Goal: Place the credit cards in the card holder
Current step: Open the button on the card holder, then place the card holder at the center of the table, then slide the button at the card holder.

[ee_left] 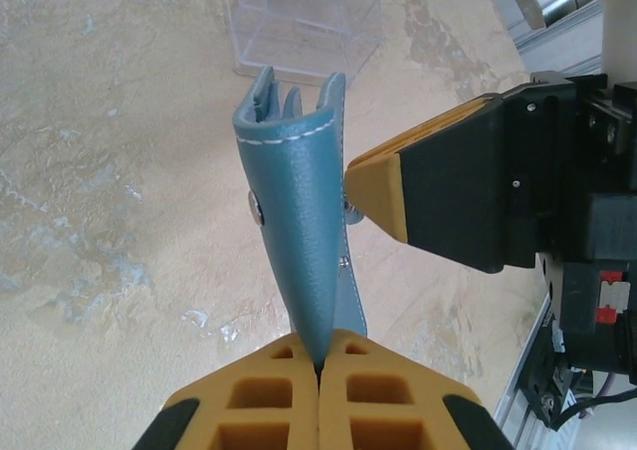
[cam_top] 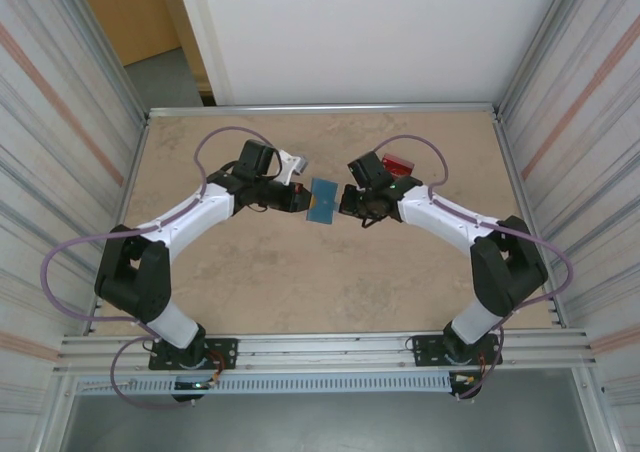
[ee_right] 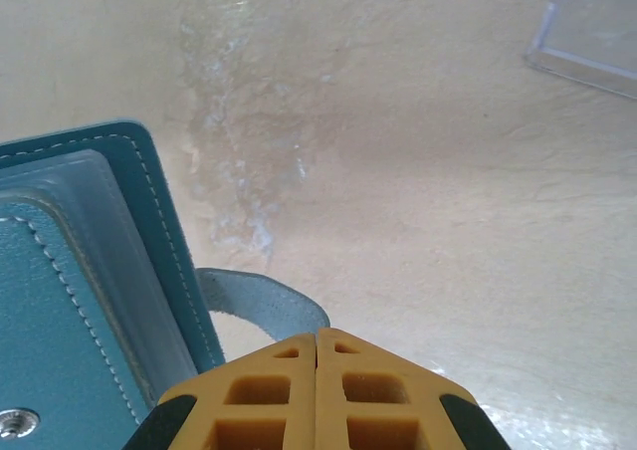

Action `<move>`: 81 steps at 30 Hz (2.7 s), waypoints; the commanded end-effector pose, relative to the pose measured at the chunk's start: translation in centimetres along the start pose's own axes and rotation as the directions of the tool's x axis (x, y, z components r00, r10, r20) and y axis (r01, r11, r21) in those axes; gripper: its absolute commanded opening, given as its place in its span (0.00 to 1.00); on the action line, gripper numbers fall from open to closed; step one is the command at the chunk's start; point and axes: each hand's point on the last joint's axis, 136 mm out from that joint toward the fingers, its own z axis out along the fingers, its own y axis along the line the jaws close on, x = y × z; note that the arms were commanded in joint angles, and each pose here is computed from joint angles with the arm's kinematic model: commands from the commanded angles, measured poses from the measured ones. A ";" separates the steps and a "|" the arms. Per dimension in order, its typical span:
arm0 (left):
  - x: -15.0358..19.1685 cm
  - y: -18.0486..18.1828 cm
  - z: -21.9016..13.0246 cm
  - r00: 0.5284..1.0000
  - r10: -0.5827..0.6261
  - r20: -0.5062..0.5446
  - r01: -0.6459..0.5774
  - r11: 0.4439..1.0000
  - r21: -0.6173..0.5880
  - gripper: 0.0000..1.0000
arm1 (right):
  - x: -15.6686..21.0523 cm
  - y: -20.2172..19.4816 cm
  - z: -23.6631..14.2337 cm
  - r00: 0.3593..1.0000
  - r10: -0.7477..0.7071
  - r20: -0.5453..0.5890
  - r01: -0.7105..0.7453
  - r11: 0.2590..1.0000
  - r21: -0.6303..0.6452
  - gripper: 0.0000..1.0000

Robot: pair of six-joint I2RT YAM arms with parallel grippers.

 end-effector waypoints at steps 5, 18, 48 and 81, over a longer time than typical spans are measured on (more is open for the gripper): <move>0.7 -1.0 0.8 1.000 0.008 0.008 -0.008 0.999 0.054 0.03 | 0.0 -1.0 -2.6 0.999 -0.028 0.021 0.027 0.999 0.038 0.41; 6.1 3.1 4.5 0.951 -0.307 -0.026 0.307 0.952 0.011 0.03 | 0.8 -3.2 -8.2 0.994 -0.036 0.106 0.031 0.998 0.054 0.51; -1.1 8.0 -4.4 0.989 -0.003 0.148 0.041 0.965 -0.259 0.81 | 3.4 4.7 2.7 0.980 -0.137 -0.143 0.130 0.990 -0.063 0.26; -1.3 8.7 -4.6 0.990 0.040 0.137 -0.003 0.965 -0.264 0.89 | 5.4 -2.3 3.7 0.969 -0.045 -0.244 0.074 0.991 0.115 0.00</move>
